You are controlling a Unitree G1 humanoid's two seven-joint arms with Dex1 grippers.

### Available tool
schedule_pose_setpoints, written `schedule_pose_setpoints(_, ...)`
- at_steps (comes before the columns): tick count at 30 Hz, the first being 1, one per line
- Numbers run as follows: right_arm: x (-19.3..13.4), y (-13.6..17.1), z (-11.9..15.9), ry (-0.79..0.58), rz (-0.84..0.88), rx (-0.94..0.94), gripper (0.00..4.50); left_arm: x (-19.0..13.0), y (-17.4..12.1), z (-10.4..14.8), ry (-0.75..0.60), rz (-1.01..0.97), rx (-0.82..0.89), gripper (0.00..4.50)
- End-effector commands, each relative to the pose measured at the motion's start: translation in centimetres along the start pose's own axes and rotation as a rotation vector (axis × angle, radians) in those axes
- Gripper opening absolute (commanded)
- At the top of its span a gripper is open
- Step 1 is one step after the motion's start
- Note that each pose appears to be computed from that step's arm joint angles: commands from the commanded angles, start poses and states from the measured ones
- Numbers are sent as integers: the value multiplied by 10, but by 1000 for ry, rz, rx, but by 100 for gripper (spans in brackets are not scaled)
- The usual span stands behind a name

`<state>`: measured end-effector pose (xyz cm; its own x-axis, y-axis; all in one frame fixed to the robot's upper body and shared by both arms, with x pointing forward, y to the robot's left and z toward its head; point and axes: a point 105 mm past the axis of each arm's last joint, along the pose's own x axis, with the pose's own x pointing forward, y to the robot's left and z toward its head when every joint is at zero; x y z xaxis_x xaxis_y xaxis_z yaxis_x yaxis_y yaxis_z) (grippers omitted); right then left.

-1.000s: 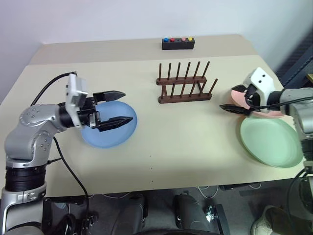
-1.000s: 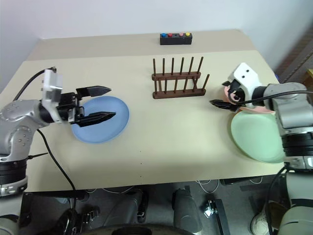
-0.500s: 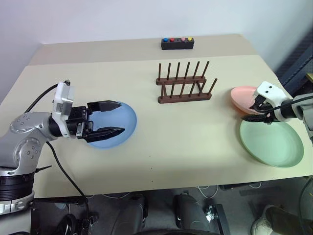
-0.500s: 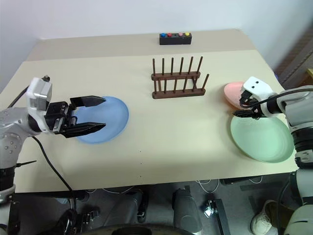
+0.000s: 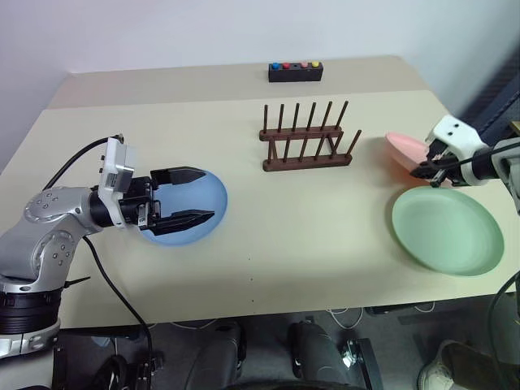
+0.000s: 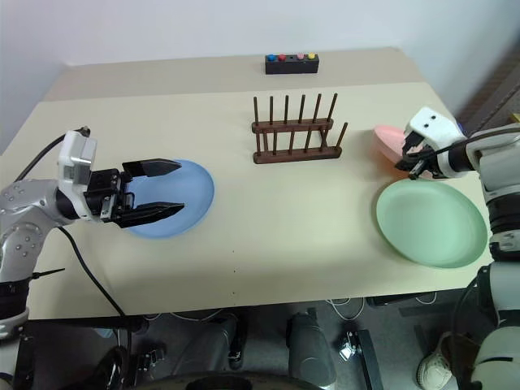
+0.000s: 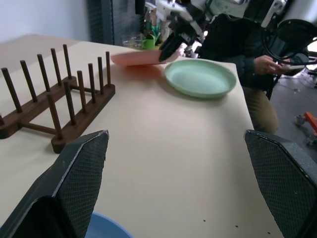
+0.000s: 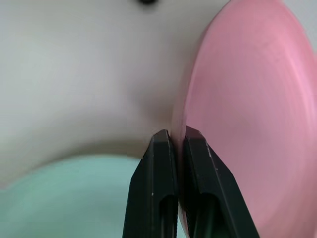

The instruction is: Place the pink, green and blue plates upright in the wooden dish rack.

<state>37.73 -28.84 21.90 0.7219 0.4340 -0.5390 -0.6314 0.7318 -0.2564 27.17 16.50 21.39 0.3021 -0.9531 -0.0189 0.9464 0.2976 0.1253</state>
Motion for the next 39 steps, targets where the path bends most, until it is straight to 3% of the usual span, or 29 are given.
schedule_pose_setpoints(1,-22,-5,73,-349,-7,45,3,1,3,10,-29,13,47,450)
schedule_pose_setpoints(6,-41,-14,124,-737,33,237,3,4,5,14,-54,31,62,450)
schedule_pose_setpoints(9,-68,-20,152,-1020,196,506,3,3,6,14,-52,38,59,450)
schedule_pose_setpoints(11,-74,-18,157,-1083,293,600,3,3,7,14,-52,39,59,450)
schedule_pose_setpoints(20,-47,-3,137,-983,459,725,3,1,4,13,-51,47,54,450)
schedule_pose_setpoints(39,5,-2,95,-771,303,693,3,-4,1,11,-24,57,53,450)
